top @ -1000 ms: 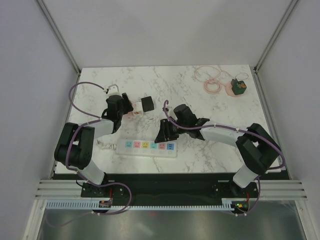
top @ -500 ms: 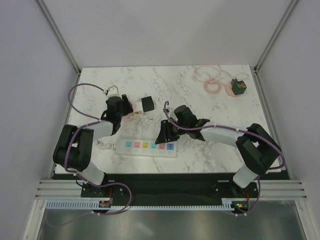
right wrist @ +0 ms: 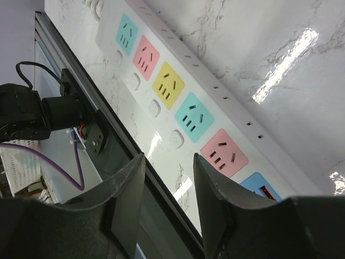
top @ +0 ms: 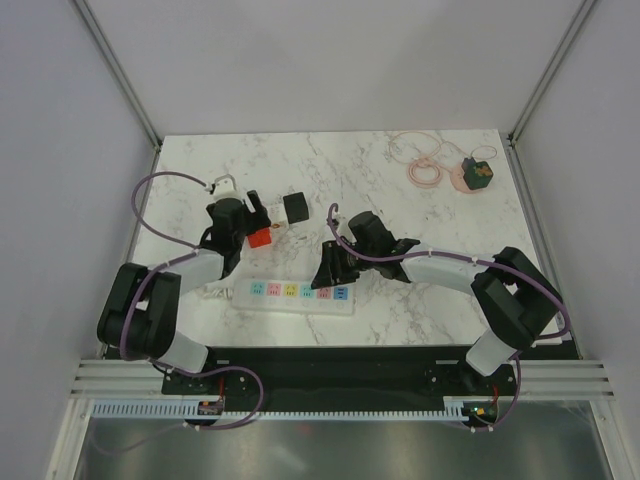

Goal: Pull the plug off the socket

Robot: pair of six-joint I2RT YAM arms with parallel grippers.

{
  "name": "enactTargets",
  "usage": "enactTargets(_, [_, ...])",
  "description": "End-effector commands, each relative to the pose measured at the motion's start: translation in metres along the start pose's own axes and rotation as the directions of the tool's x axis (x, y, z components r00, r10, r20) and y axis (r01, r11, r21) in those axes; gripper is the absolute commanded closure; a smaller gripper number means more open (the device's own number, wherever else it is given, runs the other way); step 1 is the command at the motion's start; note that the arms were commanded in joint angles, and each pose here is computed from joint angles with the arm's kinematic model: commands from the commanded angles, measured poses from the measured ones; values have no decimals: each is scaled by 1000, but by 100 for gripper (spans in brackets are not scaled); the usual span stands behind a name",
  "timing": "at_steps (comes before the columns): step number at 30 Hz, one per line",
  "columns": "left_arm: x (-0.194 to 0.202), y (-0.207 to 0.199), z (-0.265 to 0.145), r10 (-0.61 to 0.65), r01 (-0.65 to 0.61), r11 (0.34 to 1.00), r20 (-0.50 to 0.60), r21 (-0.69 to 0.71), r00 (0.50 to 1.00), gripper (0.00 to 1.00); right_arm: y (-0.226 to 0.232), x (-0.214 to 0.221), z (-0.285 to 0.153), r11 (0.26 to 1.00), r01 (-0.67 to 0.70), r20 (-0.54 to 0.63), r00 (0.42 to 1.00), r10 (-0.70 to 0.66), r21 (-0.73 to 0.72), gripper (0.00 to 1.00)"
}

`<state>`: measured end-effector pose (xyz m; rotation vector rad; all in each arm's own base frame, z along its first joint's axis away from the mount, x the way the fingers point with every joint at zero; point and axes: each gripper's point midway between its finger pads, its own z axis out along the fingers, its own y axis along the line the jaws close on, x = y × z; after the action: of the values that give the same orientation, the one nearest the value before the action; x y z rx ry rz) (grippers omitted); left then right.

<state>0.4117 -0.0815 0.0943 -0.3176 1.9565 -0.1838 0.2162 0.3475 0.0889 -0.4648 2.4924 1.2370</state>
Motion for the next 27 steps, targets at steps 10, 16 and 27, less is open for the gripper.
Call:
enactTargets(10, [-66,-4,-62,-151,154,987,67,-37,986,10,3,-3,-5,999,40,34,999,-39,-22,51])
enactTargets(16, [-62,-17,-101,-208,204,975,34,92,978,11,-14,0,-15,996,64,24,998,-66,62,49])
enactTargets(27, [-33,-54,-152,-221,259,902,-144,347,964,14,-63,26,-57,984,0,36,999,-7,181,40])
